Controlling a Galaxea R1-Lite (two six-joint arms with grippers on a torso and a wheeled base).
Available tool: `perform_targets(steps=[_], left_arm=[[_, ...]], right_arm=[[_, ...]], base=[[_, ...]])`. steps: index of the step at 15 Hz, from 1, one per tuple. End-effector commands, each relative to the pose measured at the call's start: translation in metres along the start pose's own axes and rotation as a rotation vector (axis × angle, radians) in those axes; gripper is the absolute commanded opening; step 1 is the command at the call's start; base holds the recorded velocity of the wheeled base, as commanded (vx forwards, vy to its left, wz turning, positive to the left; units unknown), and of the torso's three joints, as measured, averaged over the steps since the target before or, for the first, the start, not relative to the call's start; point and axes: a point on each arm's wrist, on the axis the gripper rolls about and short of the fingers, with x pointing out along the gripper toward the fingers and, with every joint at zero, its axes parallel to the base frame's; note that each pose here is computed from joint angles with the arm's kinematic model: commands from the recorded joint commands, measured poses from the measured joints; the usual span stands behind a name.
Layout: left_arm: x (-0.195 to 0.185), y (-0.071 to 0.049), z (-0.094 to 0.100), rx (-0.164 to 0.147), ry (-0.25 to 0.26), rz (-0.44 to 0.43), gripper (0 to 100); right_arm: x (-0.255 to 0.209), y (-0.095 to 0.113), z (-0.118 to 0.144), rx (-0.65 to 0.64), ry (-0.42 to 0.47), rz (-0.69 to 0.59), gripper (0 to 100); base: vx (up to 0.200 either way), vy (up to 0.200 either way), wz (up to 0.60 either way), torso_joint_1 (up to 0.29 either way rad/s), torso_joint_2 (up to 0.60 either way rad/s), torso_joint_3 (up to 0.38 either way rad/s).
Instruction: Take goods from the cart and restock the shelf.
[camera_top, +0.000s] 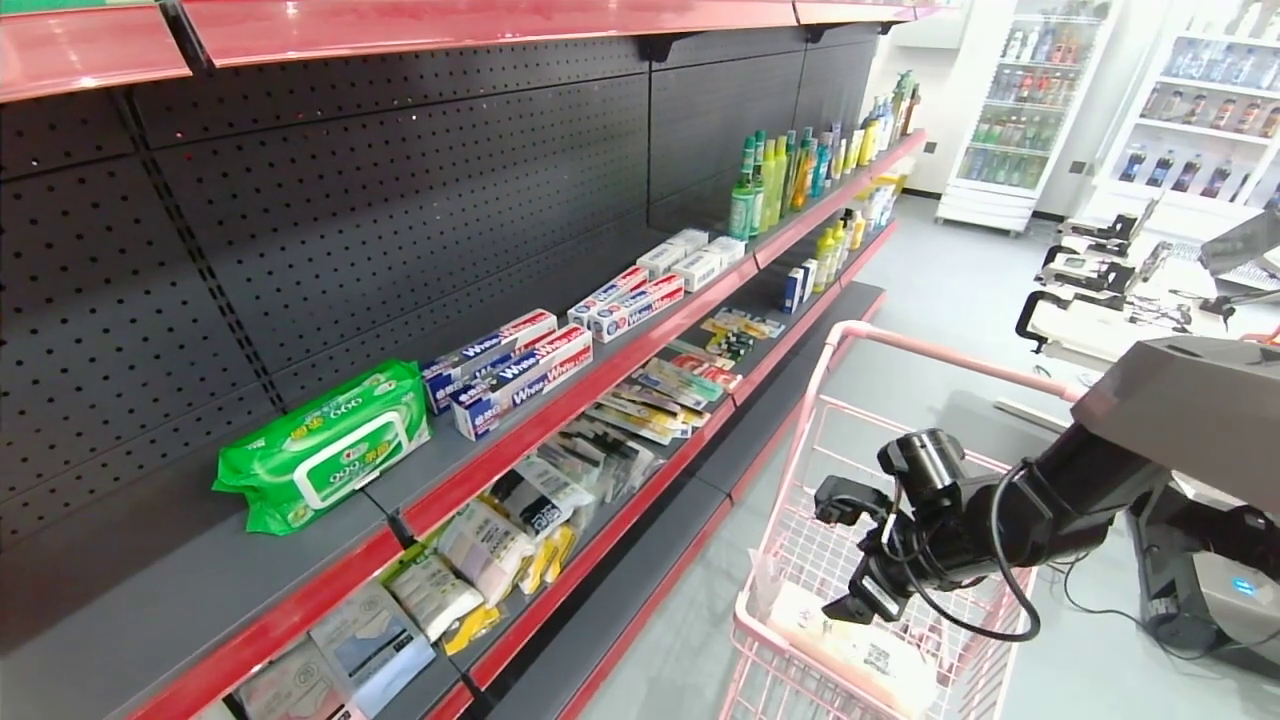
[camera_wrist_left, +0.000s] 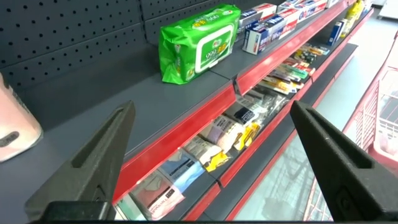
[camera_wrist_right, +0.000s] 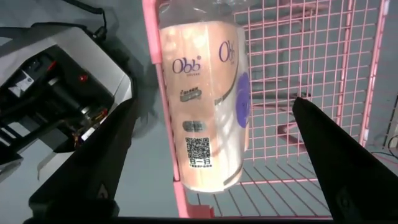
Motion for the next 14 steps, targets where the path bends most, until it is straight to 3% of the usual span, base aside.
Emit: perform_targets(steps=[1,14], left_arm=[[0.0,0.0,0.0,0.0,0.001,0.001,100],[0.0,0.0,0.0,0.0,0.001,0.001,100]], right_arm=[[0.004,0.003,0.0,-0.011,0.008,0.01,100],[0.017,0.016,0.002,-0.052,0.027,0.048,100]], base=[[0.0,0.0,0.0,-0.076,0.16,0.085],[0.0,0.0,0.0,-0.09,0.19,0.1]])
